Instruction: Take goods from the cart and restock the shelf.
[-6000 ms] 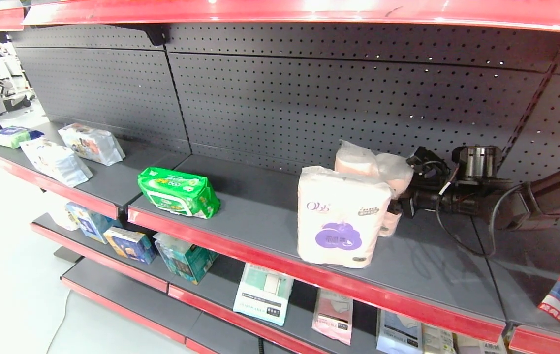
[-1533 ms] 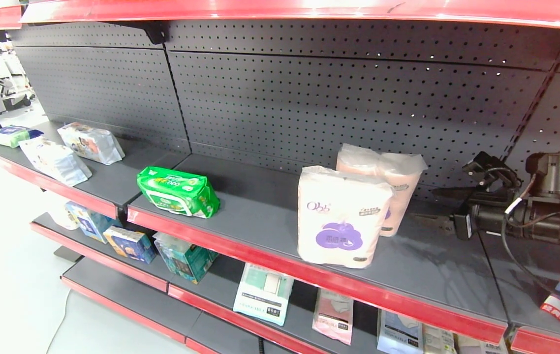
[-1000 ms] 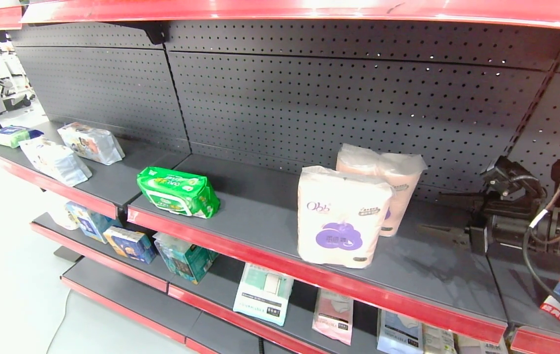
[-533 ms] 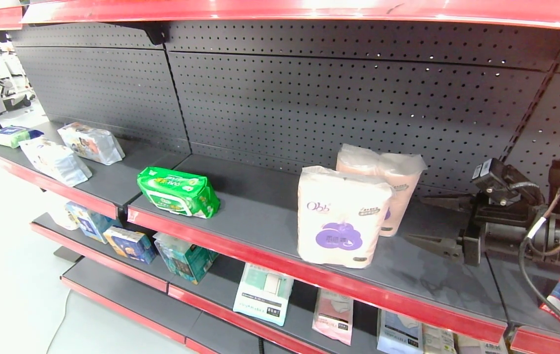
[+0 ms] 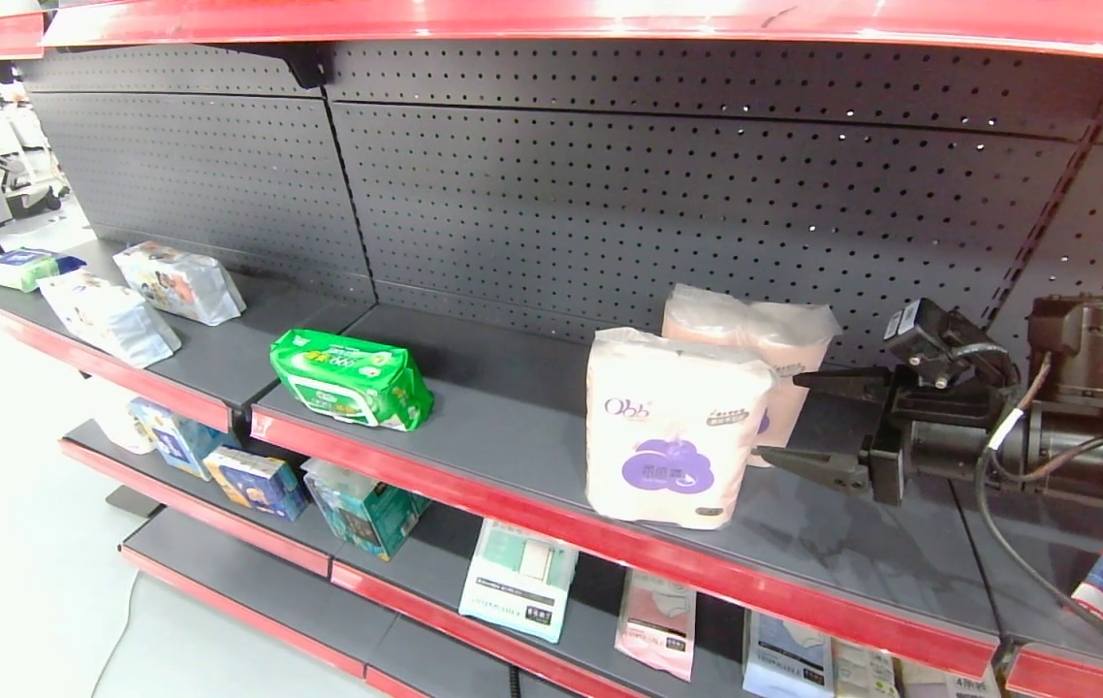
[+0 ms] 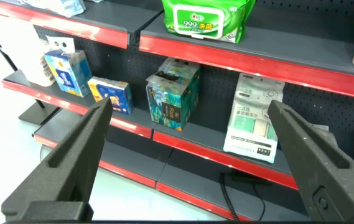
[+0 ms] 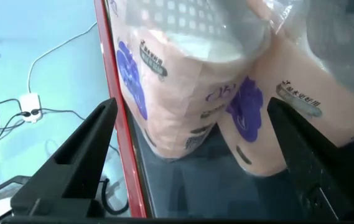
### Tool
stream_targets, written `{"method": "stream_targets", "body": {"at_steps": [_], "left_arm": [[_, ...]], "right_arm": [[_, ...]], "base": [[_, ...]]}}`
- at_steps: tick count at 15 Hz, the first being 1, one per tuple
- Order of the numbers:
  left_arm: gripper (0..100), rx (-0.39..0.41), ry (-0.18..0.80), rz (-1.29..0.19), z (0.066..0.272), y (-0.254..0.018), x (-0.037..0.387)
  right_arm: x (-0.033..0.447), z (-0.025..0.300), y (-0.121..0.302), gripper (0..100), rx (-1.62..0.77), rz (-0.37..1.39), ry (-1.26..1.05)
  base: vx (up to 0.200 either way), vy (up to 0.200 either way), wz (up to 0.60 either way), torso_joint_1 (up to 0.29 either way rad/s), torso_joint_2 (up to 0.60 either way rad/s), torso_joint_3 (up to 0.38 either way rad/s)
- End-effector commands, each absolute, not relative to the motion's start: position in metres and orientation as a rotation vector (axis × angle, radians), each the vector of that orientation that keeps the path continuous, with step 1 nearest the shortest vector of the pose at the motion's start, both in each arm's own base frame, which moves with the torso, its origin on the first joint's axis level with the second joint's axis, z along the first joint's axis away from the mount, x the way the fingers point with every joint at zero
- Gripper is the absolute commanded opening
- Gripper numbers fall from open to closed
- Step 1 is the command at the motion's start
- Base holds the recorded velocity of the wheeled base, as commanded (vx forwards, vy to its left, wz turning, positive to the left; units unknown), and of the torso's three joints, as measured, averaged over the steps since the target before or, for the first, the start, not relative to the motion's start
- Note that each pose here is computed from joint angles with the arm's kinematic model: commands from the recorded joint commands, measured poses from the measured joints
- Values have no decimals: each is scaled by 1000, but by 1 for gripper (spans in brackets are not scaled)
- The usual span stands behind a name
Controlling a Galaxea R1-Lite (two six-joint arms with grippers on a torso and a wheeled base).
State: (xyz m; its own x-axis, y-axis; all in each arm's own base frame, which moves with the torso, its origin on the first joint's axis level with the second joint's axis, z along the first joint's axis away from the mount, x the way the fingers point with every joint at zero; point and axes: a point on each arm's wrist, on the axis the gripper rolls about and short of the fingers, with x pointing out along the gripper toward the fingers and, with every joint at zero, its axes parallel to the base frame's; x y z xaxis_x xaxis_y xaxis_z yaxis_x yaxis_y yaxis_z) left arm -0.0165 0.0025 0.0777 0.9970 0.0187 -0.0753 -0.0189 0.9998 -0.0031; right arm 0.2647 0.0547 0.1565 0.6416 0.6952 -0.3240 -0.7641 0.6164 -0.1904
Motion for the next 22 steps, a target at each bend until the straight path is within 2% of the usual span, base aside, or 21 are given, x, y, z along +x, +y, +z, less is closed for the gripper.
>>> {"method": "stream_targets", "body": {"at_steps": [1, 22], "left_arm": [[100, -4, 76, 19, 78, 3, -16], [100, -4, 76, 19, 78, 3, -16]], "right_arm": [[272, 152, 60, 100, -325, 865, 241], [278, 142, 87, 100, -340, 924, 267]], "base": [[0, 0, 0, 0, 0, 0], [0, 0, 0, 0, 0, 0]]}}
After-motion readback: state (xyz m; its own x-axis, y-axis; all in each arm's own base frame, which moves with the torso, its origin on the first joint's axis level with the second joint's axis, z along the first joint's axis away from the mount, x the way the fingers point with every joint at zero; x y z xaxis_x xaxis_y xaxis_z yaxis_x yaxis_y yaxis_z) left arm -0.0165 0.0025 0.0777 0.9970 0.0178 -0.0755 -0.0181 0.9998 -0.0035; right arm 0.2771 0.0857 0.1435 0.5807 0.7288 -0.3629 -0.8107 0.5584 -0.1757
